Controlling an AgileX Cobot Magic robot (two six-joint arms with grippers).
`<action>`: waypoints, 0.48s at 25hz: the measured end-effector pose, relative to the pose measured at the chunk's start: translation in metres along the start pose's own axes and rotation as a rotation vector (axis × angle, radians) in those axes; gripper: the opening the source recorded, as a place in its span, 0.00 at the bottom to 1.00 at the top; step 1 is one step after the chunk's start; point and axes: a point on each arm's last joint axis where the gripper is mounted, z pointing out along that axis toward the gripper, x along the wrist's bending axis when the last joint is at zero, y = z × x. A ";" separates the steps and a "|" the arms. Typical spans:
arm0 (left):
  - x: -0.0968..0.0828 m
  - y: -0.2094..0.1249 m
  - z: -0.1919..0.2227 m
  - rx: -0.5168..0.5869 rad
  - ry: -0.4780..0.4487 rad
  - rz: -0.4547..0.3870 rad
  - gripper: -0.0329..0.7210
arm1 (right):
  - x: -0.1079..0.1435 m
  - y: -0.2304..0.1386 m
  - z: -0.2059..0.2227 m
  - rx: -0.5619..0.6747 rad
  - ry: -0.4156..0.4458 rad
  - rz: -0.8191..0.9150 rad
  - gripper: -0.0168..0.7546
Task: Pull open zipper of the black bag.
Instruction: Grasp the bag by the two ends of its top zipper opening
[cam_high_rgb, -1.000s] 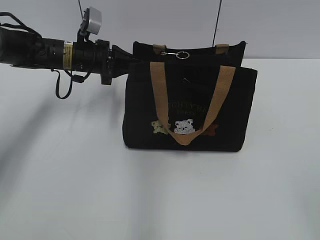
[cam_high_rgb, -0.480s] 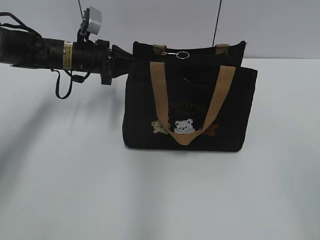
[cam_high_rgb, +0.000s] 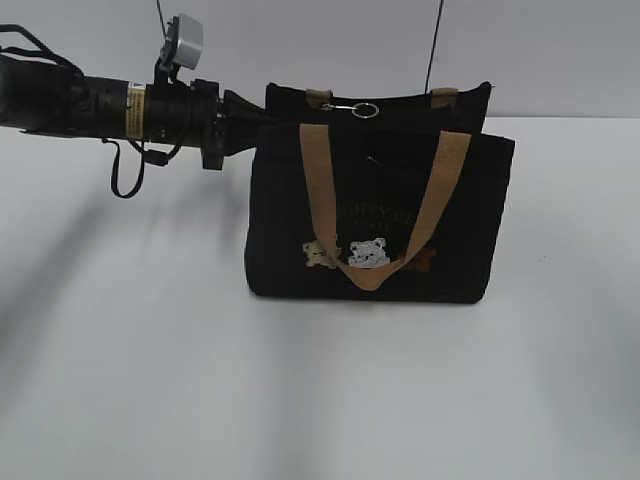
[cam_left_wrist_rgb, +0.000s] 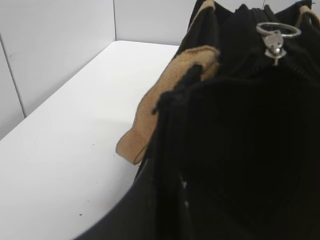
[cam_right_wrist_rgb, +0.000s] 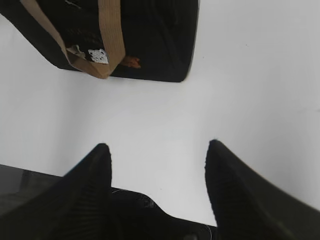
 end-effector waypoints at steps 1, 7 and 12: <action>0.000 0.000 0.000 0.000 0.000 0.000 0.07 | 0.000 0.012 0.004 0.012 0.007 0.002 0.61; 0.000 0.000 0.000 -0.001 -0.001 0.000 0.07 | 0.012 0.073 0.042 0.123 0.055 -0.052 0.61; 0.000 0.000 0.000 -0.001 -0.001 0.000 0.07 | 0.036 0.121 0.095 0.202 0.086 -0.126 0.61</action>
